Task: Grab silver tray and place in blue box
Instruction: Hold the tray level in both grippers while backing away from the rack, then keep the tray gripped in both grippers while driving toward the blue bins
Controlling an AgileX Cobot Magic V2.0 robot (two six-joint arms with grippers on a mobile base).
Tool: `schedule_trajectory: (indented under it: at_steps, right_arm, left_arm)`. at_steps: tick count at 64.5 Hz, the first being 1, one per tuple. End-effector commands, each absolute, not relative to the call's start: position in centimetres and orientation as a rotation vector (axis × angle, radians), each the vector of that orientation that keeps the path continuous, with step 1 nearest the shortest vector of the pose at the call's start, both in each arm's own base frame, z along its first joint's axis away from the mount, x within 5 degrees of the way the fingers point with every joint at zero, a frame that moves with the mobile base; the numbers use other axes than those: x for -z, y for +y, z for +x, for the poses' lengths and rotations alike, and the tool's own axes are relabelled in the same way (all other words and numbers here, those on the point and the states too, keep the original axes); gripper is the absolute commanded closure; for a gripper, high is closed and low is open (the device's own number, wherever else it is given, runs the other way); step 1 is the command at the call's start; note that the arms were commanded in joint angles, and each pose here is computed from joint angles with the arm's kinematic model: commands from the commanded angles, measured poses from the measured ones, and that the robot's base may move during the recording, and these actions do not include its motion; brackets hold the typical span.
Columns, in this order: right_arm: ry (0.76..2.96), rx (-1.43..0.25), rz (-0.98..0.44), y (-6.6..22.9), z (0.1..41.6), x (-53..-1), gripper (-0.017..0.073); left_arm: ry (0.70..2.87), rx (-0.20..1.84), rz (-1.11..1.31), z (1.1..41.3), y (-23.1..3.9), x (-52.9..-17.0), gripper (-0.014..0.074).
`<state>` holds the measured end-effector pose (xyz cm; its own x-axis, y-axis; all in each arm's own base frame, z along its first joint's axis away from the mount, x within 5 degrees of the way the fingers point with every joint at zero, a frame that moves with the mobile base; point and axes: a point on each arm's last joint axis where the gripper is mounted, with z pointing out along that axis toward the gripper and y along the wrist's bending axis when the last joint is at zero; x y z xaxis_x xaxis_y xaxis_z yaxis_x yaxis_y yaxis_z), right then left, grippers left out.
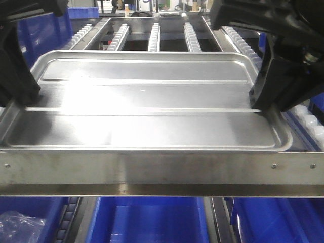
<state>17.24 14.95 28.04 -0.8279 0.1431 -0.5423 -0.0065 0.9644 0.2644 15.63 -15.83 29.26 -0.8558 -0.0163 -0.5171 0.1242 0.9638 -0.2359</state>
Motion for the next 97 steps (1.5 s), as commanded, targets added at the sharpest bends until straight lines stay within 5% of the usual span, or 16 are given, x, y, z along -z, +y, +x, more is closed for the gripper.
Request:
schedule_trajectory:
  at_steps: [1, 97]
  right_arm:
    - [2.471, -0.259, 0.073, 13.92, 17.38, -29.25, 0.0499]
    - [2.476, -0.246, 0.077, 13.82, 17.37, -29.21, 0.0499]
  left_arm:
    - [2.526, 0.283, 0.108, 15.69, -14.99, -30.35, 0.0697]
    - [2.526, 0.283, 0.108, 15.69, -14.99, -30.35, 0.0697]
